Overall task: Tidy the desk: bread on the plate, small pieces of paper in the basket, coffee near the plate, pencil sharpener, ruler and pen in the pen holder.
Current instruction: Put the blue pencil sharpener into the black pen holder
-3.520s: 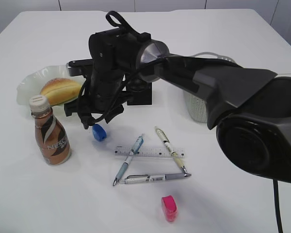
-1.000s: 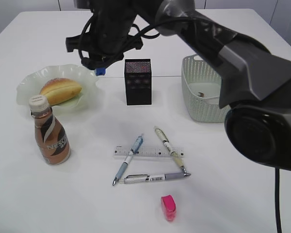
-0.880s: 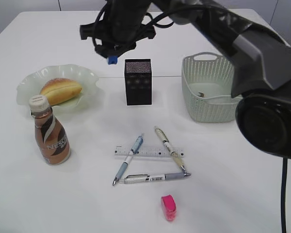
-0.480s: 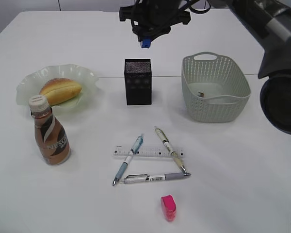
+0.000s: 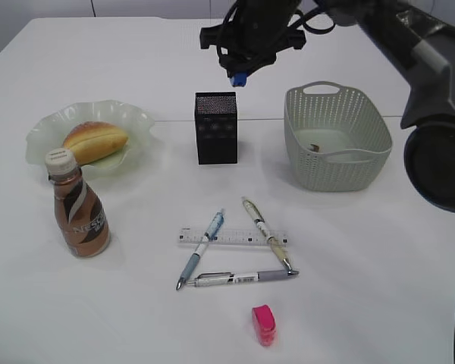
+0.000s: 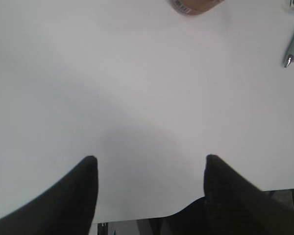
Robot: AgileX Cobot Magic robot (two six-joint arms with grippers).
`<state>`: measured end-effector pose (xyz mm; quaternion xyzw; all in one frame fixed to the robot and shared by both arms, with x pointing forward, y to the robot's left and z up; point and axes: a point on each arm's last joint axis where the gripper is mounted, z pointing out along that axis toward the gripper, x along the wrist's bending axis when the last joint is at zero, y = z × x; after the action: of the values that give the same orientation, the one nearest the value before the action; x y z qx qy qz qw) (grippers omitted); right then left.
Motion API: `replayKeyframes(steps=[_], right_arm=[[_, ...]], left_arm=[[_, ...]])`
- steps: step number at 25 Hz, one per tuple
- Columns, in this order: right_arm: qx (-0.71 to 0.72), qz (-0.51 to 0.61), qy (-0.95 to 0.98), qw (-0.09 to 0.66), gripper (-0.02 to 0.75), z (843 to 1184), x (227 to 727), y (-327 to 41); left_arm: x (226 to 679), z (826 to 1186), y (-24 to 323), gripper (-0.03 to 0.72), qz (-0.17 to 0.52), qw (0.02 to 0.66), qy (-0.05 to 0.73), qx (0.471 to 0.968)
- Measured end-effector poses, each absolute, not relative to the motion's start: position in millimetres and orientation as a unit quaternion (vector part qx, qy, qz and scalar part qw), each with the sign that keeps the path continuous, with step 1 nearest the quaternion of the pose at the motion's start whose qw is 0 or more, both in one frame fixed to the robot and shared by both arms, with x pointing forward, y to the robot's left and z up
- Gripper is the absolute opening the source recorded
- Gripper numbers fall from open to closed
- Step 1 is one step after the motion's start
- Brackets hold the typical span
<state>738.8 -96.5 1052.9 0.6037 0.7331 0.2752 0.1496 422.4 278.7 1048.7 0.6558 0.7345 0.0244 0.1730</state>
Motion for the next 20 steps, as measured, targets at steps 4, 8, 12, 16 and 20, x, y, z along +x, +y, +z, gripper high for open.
replayKeyframes(steps=[4,8,12,16,20], right_arm=[[0.602,0.262,0.741,0.141,0.186,1036.1,742.9,-95.0],[0.602,0.261,0.743,0.133,0.186,1030.3,743.9,-93.6],[0.602,0.267,0.742,0.128,0.186,1020.6,747.6,-90.7],[0.603,0.270,0.741,0.117,0.186,1003.1,752.6,-86.7],[0.604,0.274,0.740,0.112,0.185,995.3,755.0,-84.6]], left_arm=[[422.4,1048.8,278.4,0.496,0.023,0.174,0.735,0.655],[422.2,1048.8,278.4,0.496,0.022,0.174,0.735,0.655],[422.2,1048.8,278.4,0.496,0.022,0.174,0.735,0.655],[422.1,1048.9,278.3,0.496,0.023,0.174,0.735,0.655],[422.1,1048.9,278.3,0.496,0.023,0.174,0.735,0.655]])
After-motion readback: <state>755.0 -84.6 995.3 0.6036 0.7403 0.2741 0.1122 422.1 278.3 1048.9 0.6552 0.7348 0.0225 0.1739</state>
